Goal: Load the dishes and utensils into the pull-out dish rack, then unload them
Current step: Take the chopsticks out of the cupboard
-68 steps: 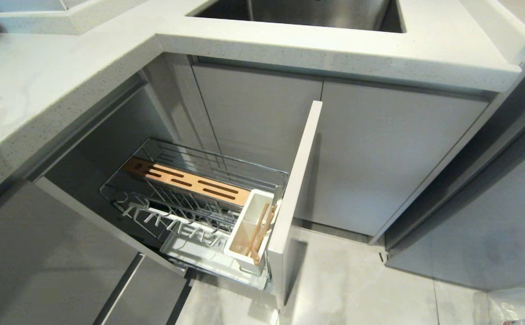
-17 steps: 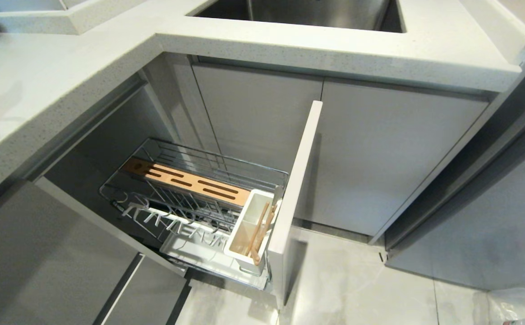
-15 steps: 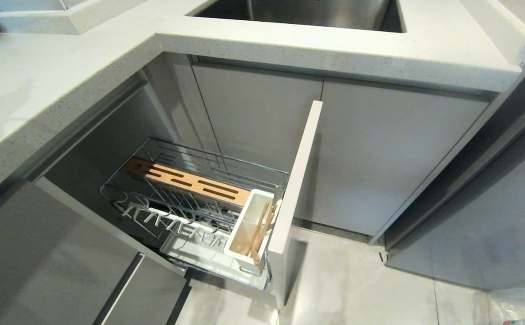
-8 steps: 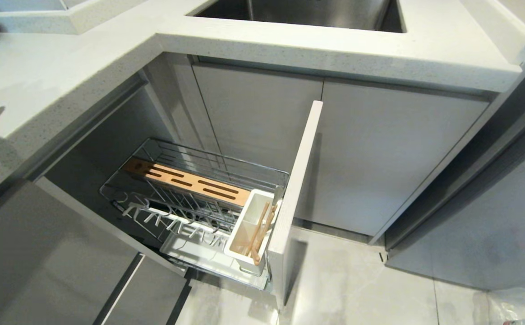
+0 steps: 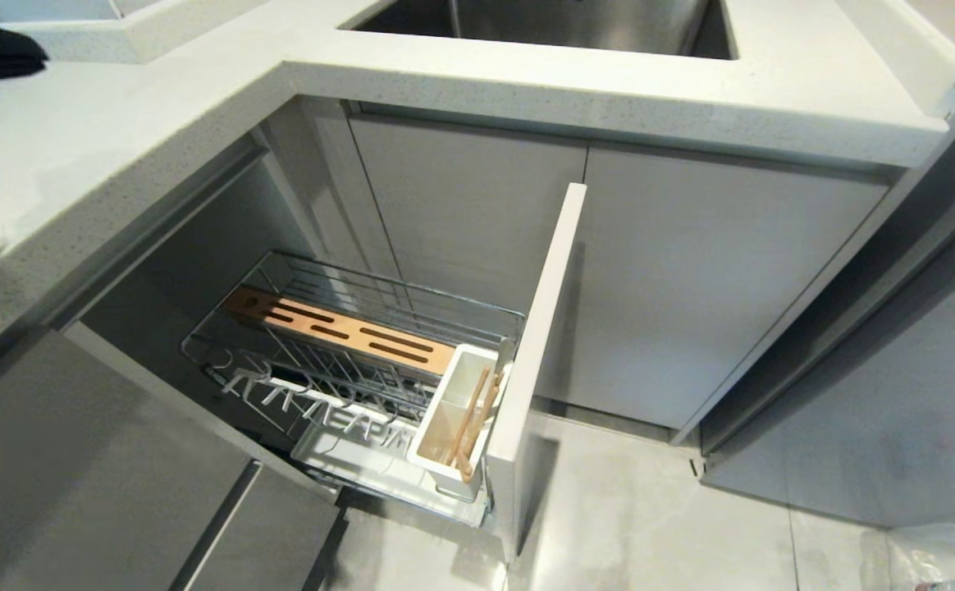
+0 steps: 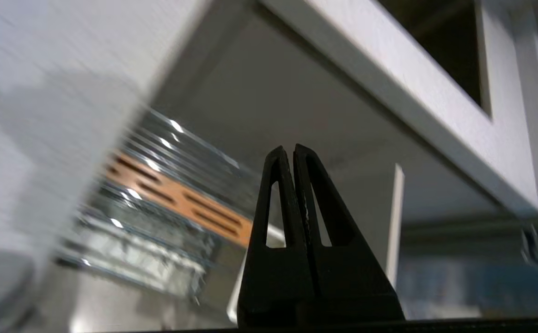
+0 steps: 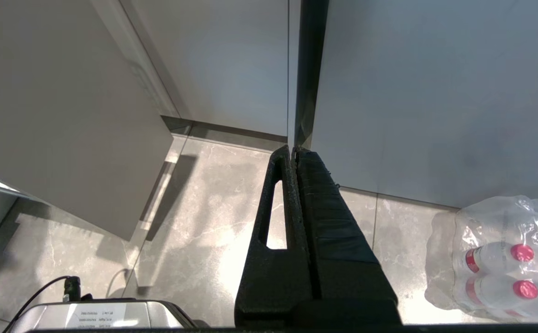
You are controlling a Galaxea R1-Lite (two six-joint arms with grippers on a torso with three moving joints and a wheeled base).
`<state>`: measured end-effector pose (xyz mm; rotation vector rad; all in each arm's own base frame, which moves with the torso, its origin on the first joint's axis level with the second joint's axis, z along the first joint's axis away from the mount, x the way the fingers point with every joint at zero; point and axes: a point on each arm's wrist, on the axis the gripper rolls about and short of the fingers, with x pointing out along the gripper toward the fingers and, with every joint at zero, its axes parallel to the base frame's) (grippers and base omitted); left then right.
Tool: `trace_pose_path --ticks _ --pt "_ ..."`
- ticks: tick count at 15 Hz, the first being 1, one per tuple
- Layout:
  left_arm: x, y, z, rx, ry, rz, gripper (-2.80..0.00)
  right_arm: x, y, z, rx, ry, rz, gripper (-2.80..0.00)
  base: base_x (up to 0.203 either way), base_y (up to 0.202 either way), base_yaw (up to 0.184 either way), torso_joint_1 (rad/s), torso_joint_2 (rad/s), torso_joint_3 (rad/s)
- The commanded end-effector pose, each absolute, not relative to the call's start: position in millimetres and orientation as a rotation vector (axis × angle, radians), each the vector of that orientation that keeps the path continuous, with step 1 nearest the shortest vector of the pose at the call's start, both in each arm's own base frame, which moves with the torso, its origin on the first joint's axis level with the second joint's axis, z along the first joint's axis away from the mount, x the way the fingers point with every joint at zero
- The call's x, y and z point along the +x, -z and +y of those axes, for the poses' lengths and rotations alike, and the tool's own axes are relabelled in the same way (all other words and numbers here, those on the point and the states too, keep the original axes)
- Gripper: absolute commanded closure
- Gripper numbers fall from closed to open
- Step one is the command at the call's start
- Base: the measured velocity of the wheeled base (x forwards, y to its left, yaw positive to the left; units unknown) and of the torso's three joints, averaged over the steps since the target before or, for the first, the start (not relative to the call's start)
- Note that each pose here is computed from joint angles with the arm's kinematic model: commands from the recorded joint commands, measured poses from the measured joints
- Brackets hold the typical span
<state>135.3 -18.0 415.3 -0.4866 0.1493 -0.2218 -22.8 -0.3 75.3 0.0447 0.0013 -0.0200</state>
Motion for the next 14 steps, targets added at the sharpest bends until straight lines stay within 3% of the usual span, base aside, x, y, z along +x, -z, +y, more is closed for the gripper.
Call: trace_pose_path --ticks 1,7,14 --pt "138 -400 -36 -0.477 0.323 0.253 0.0 -23 -75 0 0.045 0.02 0.003 0.0 0.0 0.0 0.0 0.0 0.0 0.0" --pt "197 -321 -112 -0.474 0.427 0.737 0.0 -23 -75 0 0.045 0.02 0.003 0.0 0.0 0.0 0.0 0.0 0.0 0.0" --pt "235 -267 -158 -0.532 0.289 1.051 0.0 -23 -75 0 0.046 0.02 0.003 0.0 0.0 0.0 0.0 0.0 0.0 0.0"
